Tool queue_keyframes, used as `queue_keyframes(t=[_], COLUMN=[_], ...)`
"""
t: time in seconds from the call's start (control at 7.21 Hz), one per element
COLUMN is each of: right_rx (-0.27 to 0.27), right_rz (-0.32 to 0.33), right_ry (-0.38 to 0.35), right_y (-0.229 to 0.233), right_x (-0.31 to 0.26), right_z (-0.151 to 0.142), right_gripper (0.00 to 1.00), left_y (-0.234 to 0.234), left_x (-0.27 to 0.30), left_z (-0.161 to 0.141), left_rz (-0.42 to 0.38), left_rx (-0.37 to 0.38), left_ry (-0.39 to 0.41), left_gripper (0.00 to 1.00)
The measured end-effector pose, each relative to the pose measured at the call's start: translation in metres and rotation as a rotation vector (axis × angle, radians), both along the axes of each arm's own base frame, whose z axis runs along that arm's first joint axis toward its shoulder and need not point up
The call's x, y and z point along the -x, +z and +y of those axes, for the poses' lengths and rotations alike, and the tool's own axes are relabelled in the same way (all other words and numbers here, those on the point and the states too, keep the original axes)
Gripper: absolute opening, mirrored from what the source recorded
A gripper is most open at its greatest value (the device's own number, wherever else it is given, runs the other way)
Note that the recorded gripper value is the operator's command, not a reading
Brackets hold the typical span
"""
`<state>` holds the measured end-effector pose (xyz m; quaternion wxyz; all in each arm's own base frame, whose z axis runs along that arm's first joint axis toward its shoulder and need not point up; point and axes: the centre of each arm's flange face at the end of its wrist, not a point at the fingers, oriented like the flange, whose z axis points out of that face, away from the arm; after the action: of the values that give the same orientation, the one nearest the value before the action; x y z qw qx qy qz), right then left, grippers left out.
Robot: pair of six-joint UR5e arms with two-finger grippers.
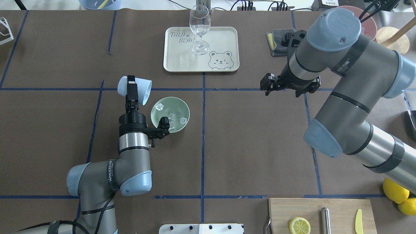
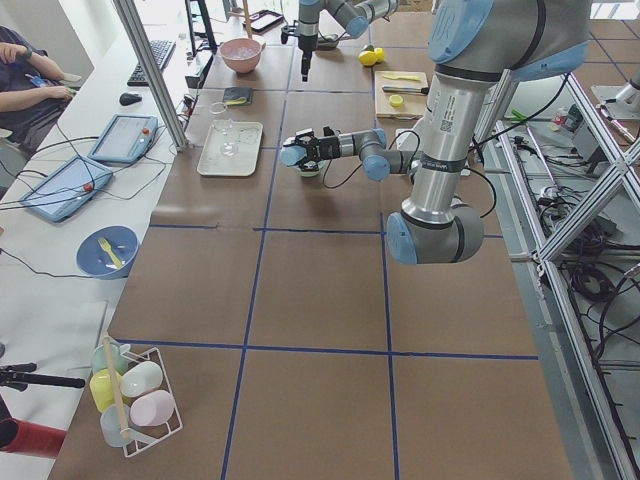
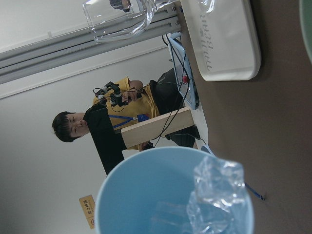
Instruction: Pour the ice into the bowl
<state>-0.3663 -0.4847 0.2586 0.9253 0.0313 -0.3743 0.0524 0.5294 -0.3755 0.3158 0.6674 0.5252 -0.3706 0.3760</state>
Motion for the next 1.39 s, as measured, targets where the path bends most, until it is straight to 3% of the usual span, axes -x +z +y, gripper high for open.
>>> queue_keyframes(t=[0.42, 0.97, 1.39], right_rx=[0.001, 0.002, 0.000], right_rz=[0.000, 0.000, -0.001], right_ry=[0.001, 0.001, 0.000], right_y=[0.000, 0.000, -0.001], right_x=[0.000, 0.000, 0.001], right_z=[0.000, 0.000, 0.000], right_gripper=[1.00, 1.00, 1.00], left_y=[-0.001, -0.004, 0.029], left_x=[0.000, 0.004, 0.035], left_z=[0.000, 0.000, 0.005], left_rz=[-0.050, -0.046, -0.060], left_rx=[-0.002, -0.005, 0.001], left_ry=[-0.001, -0.002, -0.009], left_gripper=[0.00, 0.00, 0.00])
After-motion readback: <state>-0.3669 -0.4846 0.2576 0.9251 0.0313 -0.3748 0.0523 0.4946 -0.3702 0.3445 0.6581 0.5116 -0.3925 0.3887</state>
